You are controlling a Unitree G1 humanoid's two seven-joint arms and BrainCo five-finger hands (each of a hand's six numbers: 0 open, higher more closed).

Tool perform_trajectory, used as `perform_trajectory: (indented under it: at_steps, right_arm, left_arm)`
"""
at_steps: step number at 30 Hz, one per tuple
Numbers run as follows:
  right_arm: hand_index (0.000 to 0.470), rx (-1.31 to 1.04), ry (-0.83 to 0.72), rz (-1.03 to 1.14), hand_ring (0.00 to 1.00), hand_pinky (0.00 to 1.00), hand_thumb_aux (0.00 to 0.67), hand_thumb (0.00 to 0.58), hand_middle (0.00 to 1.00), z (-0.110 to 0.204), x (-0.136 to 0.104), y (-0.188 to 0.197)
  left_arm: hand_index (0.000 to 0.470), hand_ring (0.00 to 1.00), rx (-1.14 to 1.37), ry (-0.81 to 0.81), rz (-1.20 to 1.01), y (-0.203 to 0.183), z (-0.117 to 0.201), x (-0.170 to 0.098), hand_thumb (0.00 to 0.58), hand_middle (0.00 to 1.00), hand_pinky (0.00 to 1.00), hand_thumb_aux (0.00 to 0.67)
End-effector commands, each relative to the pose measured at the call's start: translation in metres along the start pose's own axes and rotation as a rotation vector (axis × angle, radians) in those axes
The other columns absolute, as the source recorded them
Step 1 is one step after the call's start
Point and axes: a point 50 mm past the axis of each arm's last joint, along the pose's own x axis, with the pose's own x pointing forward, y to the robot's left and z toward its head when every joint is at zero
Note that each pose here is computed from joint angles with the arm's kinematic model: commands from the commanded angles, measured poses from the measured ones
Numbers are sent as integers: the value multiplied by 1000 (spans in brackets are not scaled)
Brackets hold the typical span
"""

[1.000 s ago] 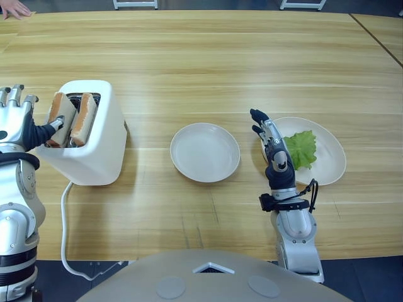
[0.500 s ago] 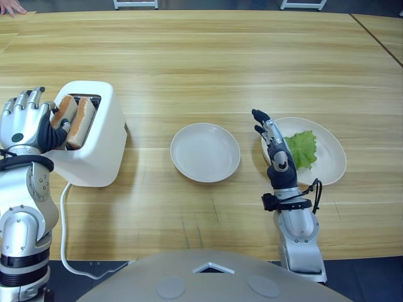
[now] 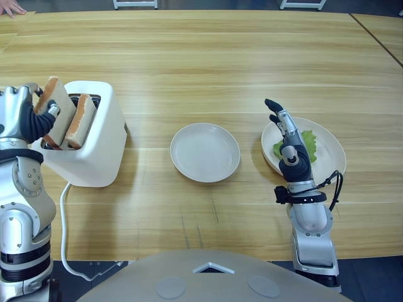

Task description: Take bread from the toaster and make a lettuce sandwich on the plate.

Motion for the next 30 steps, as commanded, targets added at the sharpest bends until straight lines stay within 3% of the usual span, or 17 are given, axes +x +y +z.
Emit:
perform_trajectory:
  at_steps: [1,8,19,24,30]
  right_arm:
    - [0,-19,-8,19,0,0,0,0,0,0,1,1]
    - [0,-38,-13,27,0,0,0,0,0,-1,0,3]
    - [0,-147,-32,45,0,0,0,0,0,-4,1,0]
    - [0,-375,-36,53,0,0,0,0,0,-14,9,-22]
    - [0,-902,42,72,0,0,0,0,0,-56,22,-64]
  left_arm:
    - [470,1000,-3,1,51,8,-1,1,580,1000,1000,670]
    - [470,1000,-17,-14,109,19,0,2,580,1000,1000,670]
    - [470,1000,-116,-93,424,74,3,2,580,1000,1000,670]
    - [470,1000,-251,-181,416,79,15,1,580,1000,1000,670]
    - [470,1000,-610,-385,151,50,64,-7,580,1000,1000,670]
